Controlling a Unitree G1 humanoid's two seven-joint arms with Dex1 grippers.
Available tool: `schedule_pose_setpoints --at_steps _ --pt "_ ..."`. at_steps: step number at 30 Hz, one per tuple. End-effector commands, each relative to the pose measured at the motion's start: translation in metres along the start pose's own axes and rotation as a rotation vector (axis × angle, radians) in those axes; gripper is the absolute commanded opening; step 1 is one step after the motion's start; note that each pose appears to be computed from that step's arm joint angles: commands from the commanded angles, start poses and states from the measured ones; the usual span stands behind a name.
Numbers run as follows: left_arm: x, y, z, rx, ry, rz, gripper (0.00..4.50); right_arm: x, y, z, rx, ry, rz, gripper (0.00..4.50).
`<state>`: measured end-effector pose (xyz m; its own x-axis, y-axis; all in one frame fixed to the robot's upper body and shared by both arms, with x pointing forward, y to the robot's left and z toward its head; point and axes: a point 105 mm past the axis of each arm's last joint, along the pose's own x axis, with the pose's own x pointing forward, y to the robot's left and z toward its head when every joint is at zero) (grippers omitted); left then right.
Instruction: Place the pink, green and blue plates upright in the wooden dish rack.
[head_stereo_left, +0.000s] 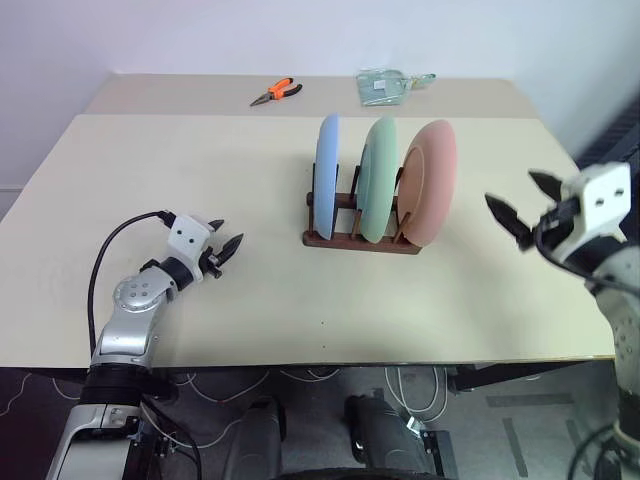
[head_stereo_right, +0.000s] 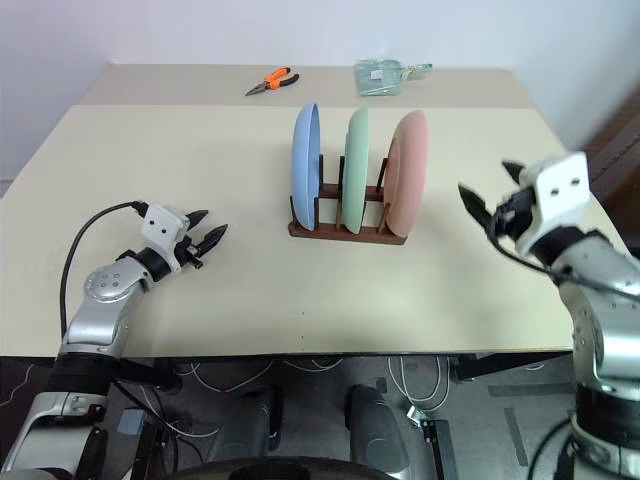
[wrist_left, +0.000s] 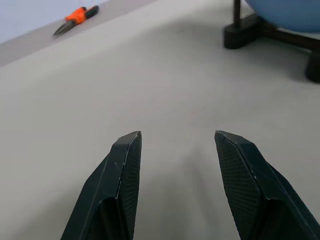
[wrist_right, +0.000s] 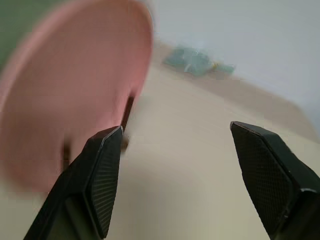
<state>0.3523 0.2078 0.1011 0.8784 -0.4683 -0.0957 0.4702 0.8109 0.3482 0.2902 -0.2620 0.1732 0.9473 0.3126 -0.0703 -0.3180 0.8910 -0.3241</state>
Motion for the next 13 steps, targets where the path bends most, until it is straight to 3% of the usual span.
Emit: schedule_pose_setpoints --at_steps 1,5,13 --pt "-0.001 -0.004 0.005 0.034 -0.019 -0.022 2.37 -0.001 -0.001 -0.008 0.024 -0.033 -0.019 3.50" --pt "-0.007 -0.001 0.004 -0.007 -0.025 0.009 2.37 0.004 0.006 -0.020 0.011 -0.018 0.001 3.50" --pt "-0.003 -0.004 0.001 -0.031 -0.024 0.042 2.37 0.013 -0.001 -0.015 -0.016 -0.041 0.003 3.50"
